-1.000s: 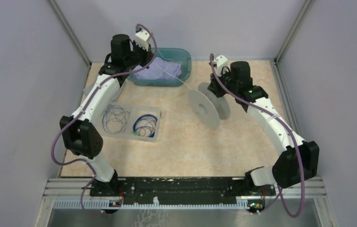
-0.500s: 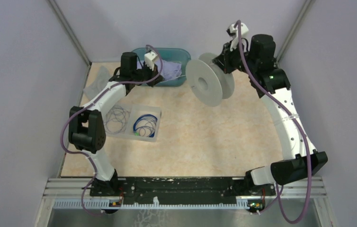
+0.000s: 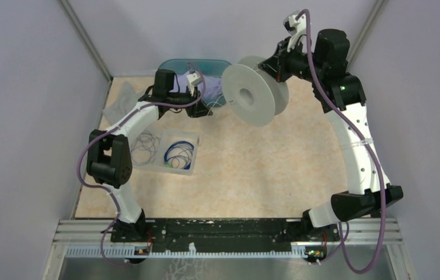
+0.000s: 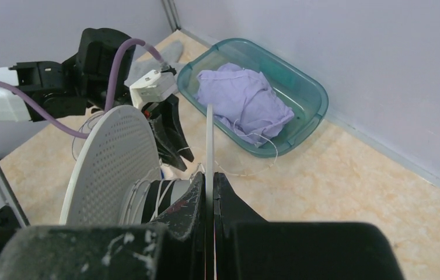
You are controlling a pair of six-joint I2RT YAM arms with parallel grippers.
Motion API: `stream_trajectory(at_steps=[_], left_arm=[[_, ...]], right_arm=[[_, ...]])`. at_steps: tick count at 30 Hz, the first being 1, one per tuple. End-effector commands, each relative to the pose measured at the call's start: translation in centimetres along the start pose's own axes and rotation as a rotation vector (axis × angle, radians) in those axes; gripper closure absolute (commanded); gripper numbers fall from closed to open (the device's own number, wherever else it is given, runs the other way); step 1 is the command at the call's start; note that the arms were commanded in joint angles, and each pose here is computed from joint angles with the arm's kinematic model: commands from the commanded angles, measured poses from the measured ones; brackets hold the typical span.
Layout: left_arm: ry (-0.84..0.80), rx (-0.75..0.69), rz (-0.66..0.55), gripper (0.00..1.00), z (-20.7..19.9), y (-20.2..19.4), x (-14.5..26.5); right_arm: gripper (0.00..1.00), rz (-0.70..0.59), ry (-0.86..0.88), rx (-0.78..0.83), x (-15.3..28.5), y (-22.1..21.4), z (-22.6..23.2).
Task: Wrap the cables
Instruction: Wrap the cable around the cable reel.
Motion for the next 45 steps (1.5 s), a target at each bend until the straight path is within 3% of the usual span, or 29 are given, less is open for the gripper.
stream_trajectory(at_steps=[1,18,32,37,40,45], left_arm=[[-0.086,-0.011,-0.023,0.63,-2.0,1.3,0.9],[-0.182,-0.136,-0.013,0.39,-7.3,0.0,4.2],[-0.053,-0.379,0.107,0.26,-4.7,-2.1,5.6],[-0.13,-0.547,0.028,0.22,-5.3,-1.2,5.6],[-0.202,-0.604,-0.065,0.16,-6.0,-0.3,5.0],[-0.249,-0.668,-0.117,0.11,-5.1,-0.2,3.5]], right_arm=[[1.0,-0.151,0.081,0.075,2.6,5.1,3.1],[1.0,-0.236,0.116,0.125,6.7,8.2,6.5],[1.0,-0.244,0.036,0.144,7.5,8.4,5.9],[1.0,-0.218,0.05,0.128,7.0,7.7,5.7],[1.0,-0.209,0.068,0.115,6.6,7.5,5.7],[1.0,-0.207,0.079,0.109,6.4,7.5,5.7]])
Point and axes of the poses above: each gripper's point midway between its finger pads, its own x axis back along the fingers, its own z axis along the line the jaws close on, y = z × x, the point moved 5 cm from there along x, back along the fingers, and after that the axes turned 10 degrees about -x, right-handed, at the moved point
